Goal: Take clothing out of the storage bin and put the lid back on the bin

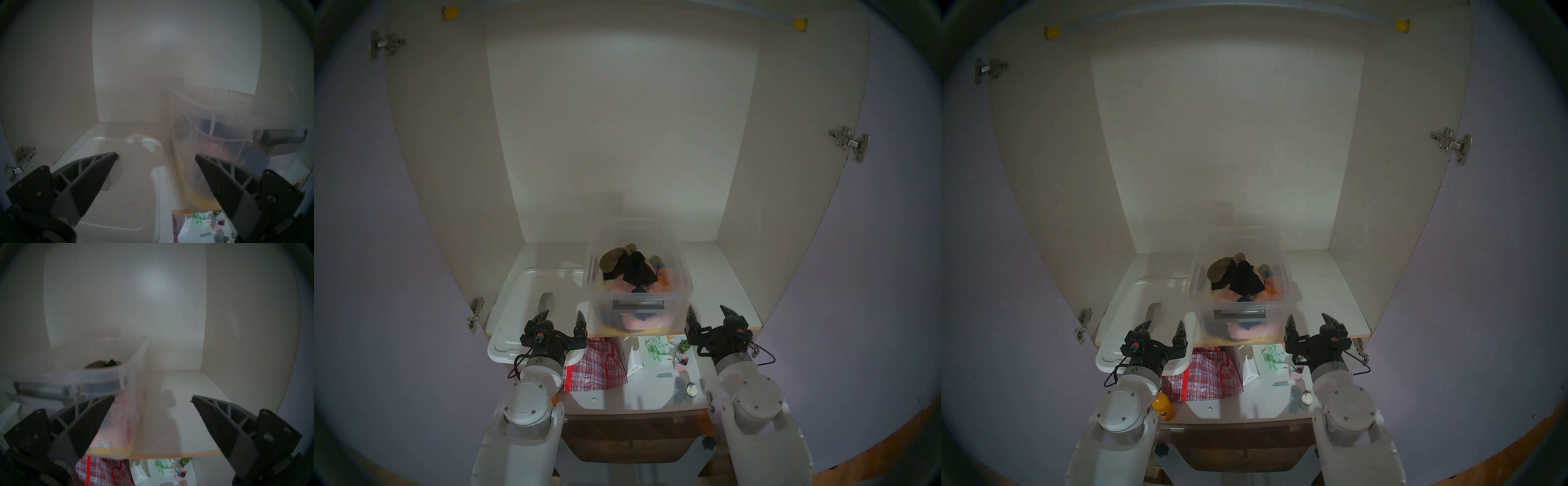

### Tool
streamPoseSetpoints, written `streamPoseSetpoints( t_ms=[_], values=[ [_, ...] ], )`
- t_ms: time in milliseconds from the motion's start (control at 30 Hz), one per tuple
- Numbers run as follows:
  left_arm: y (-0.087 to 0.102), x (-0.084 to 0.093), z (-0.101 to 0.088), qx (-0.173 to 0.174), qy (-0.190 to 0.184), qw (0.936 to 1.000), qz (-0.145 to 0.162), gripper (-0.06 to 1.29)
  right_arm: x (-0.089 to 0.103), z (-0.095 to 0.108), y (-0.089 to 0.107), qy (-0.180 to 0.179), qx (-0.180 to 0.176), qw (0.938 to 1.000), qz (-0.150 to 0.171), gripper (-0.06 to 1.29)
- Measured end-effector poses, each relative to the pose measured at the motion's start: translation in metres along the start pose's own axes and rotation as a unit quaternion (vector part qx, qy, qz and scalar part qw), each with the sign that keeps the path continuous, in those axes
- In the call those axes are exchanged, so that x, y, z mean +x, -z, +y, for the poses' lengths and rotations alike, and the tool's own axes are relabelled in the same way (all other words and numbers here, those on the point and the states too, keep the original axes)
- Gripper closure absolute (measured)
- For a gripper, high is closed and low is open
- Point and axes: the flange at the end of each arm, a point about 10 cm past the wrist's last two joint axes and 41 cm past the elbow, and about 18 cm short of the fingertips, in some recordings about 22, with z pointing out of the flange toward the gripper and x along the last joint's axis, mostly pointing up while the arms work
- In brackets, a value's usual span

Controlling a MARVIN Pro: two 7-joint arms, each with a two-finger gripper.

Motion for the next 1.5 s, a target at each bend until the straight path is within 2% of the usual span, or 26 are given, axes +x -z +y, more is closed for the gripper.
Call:
streamPoseSetpoints(
  t_ms=[167, 267, 367, 500, 600, 633, 767, 867, 967, 1067, 1167, 1267, 1500],
  values=[
    [0.0, 0.0, 0.0, 0.0, 0.0, 1.0, 0.0, -0.01, 0.048, 0.011, -0.005, -0.003, 0.04, 0.9986, 0.036, -0.02],
    [0.0, -0.001, 0.0, 0.0, 0.0, 1.0, -0.001, -0.01, 0.06, 0.014, -0.013, -0.029, 0.1, 0.9944, 0.016, -0.02],
    [0.0, -0.001, 0.0, 0.001, 0.0, 1.0, -0.001, -0.01, 0.076, 0.016, -0.024, -0.059, 0.17, 0.9836, -0.012, -0.02],
    [0.0, -0.001, 0.0, 0.001, 0.0, 1.0, -0.002, -0.01, 0.09, 0.025, -0.038, -0.052, 0.194, 0.9784, -0.05, -0.02],
    [0.0, -0.002, 0.0, 0.001, 0.0, 1.0, -0.002, -0.01, 0.1, 0.029, -0.047, -0.037, 0.201, 0.9768, -0.063, -0.02],
    [0.0, -0.002, 0.0, 0.001, 0.0, 1.0, -0.003, -0.01, 0.104, 0.026, -0.052, -0.032, 0.213, 0.9737, -0.074, -0.02],
    [0.0, -0.003, 0.0, 0.002, 0.0, 1.0, -0.003, -0.01, 0.109, 0.011, -0.066, -0.026, 0.24, 0.9662, -0.092, -0.02],
    [0.0, -0.003, 0.0, 0.002, 0.0, 1.0, -0.004, -0.01, 0.102, -0.007, -0.08, -0.037, 0.26, 0.9584, -0.111, -0.02],
    [0.0, -0.004, 0.0, 0.002, 0.0, 1.0, -0.004, -0.01, 0.083, -0.021, -0.098, -0.068, 0.27, 0.9499, -0.142, -0.02],
    [0.0, -0.004, 0.0, 0.002, -0.001, 1.0, -0.005, -0.01, 0.082, -0.024, -0.111, -0.079, 0.269, 0.9476, -0.153, -0.02],
    [0.0, -0.005, 0.0, 0.003, -0.001, 1.0, -0.006, -0.01, 0.073, -0.028, -0.125, -0.085, 0.27, 0.9421, -0.18, -0.02],
    [-0.001, -0.006, -0.001, 0.003, -0.001, 1.0, -0.007, -0.01, 0.077, -0.031, -0.136, -0.083, 0.27, 0.9412, -0.185, -0.02],
    [-0.001, -0.008, -0.001, 0.005, -0.001, 0.9999, -0.009, -0.01, 0.114, -0.043, -0.165, -0.049, 0.277, 0.9428, -0.178, -0.02]
  ],
)
